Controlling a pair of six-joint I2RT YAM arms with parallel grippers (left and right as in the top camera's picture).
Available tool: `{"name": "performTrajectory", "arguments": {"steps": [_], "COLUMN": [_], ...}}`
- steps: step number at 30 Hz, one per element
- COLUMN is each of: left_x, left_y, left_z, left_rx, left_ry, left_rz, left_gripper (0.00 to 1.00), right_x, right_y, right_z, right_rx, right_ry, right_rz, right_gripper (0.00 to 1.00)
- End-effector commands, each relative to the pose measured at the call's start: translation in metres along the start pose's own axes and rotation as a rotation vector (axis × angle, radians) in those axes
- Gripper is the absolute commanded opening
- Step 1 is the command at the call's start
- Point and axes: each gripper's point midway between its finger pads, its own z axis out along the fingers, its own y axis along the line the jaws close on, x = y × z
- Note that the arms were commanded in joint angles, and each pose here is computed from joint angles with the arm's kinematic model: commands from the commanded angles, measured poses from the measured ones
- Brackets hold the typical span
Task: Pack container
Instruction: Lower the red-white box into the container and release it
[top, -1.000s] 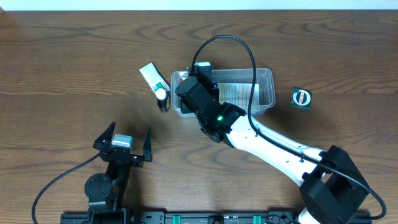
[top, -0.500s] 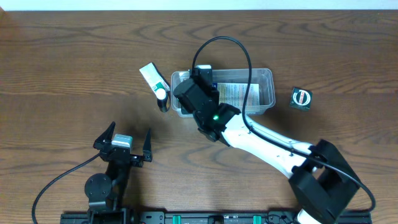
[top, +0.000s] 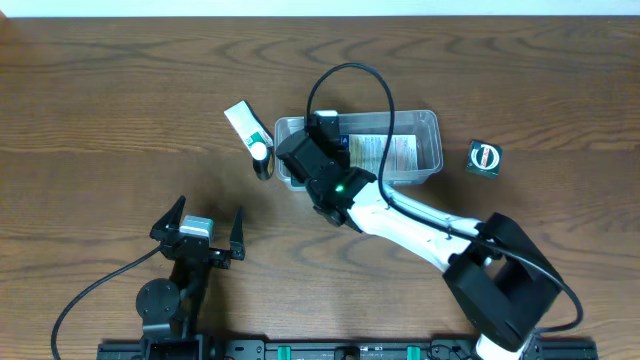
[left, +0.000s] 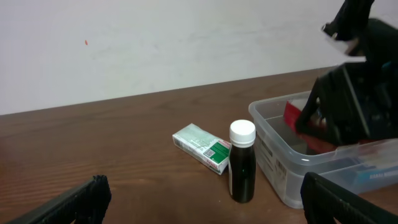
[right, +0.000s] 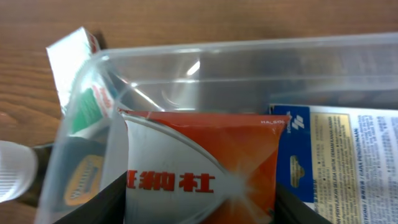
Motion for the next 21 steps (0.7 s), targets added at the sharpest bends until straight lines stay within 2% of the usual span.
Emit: {"name": "performTrajectory", "arguments": {"steps": [1, 5, 8, 10, 21], "left_x": [0.0164, 0.0164, 0.0164, 0.0164, 0.0164], "left_y": [-0.0023, -0.0023, -0.0023, -0.0023, -0.0023], "left_z": [0.001, 0.001, 0.001, 0.001, 0.001], "left_rx": [0.013, 0.013, 0.013, 0.013, 0.013], "left_ry": [0.048, 0.048, 0.048, 0.048, 0.048], "left_rz": [-0.007, -0.007, -0.007, -0.007, -0.007], "left_gripper": [0.98, 0.98, 0.98, 0.98, 0.98], "right_x": [-0.0044, -0.0045, -0.0047, -0.0048, -0.0078], "right_y": [-0.0023, -0.0023, -0.002, -0.002, -0.0037], "right_z": [0.0023, 0.0023, 0.0023, 0.0023, 0.0033], "right_rx": [0.012, 0.011, 0.01, 0.01, 0.011], "right_ry": [-0.018, -0.019, -0.02, -0.02, -0.026], "right_rz": [0.028, 0.028, 0.028, 0.029, 0.033], "right_gripper": [0.53, 0.57, 0.71, 0.75, 0.75]}}
